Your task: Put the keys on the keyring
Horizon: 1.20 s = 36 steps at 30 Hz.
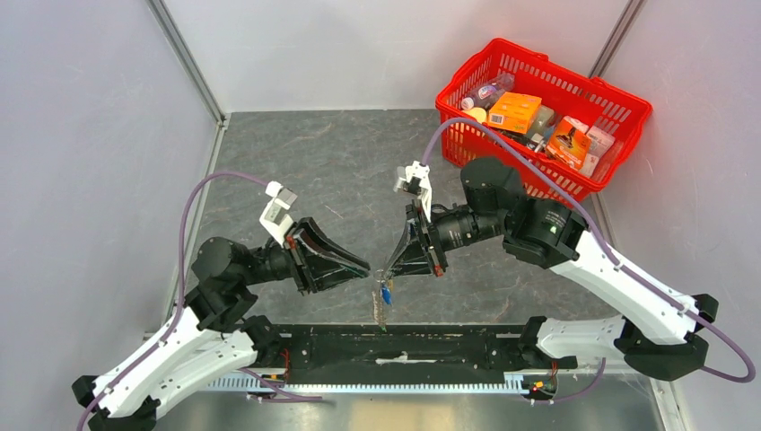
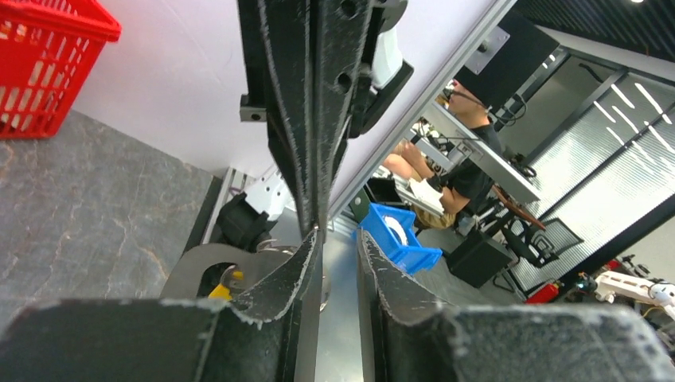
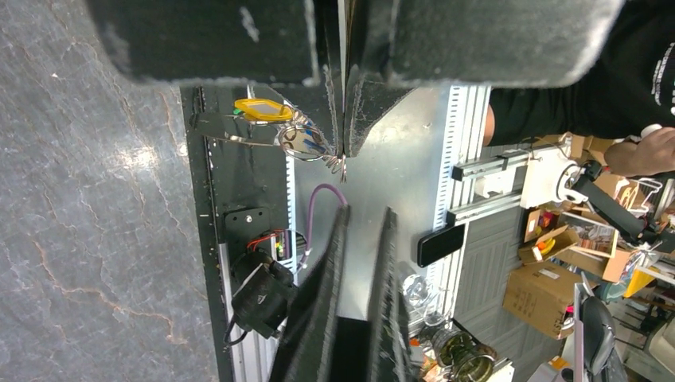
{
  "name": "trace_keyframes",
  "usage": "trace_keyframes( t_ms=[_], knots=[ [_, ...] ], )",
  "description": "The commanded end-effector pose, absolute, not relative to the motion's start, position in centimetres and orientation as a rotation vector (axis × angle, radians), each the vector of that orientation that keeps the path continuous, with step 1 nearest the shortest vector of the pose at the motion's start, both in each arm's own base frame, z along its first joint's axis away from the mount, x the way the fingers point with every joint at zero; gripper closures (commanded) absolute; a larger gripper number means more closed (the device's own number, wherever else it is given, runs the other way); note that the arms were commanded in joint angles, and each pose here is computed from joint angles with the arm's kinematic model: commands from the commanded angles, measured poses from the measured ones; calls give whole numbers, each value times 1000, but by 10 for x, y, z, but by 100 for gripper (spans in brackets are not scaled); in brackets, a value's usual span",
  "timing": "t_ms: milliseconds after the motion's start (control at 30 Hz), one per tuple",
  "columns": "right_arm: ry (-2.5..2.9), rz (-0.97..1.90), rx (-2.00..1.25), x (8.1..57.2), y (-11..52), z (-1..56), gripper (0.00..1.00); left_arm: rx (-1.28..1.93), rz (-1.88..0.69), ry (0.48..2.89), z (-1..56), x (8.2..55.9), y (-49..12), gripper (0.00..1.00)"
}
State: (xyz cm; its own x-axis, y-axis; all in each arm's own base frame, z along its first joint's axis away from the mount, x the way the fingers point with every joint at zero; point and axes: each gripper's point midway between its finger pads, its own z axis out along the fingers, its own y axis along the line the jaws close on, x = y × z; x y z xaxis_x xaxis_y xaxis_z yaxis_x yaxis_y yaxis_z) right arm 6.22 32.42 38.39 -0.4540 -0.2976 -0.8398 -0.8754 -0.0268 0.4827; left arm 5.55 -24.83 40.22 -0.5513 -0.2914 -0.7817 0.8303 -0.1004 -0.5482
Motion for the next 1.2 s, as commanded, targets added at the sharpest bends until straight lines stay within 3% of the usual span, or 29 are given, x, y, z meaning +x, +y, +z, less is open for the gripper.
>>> trace_keyframes(
  t_ms=[0,800,1167],
  knots=[
    [1629,1558,-1293,50,322,411,100,729,-1750,1363,401,50,-252,71],
    [1673,1545,-1331,55,331,406,100,786,-1766,1399,393,47,-257,71],
    [1686,1551,-1346,56,336,402,100,788,-1756,1424,389,49,-259,96]
  ],
)
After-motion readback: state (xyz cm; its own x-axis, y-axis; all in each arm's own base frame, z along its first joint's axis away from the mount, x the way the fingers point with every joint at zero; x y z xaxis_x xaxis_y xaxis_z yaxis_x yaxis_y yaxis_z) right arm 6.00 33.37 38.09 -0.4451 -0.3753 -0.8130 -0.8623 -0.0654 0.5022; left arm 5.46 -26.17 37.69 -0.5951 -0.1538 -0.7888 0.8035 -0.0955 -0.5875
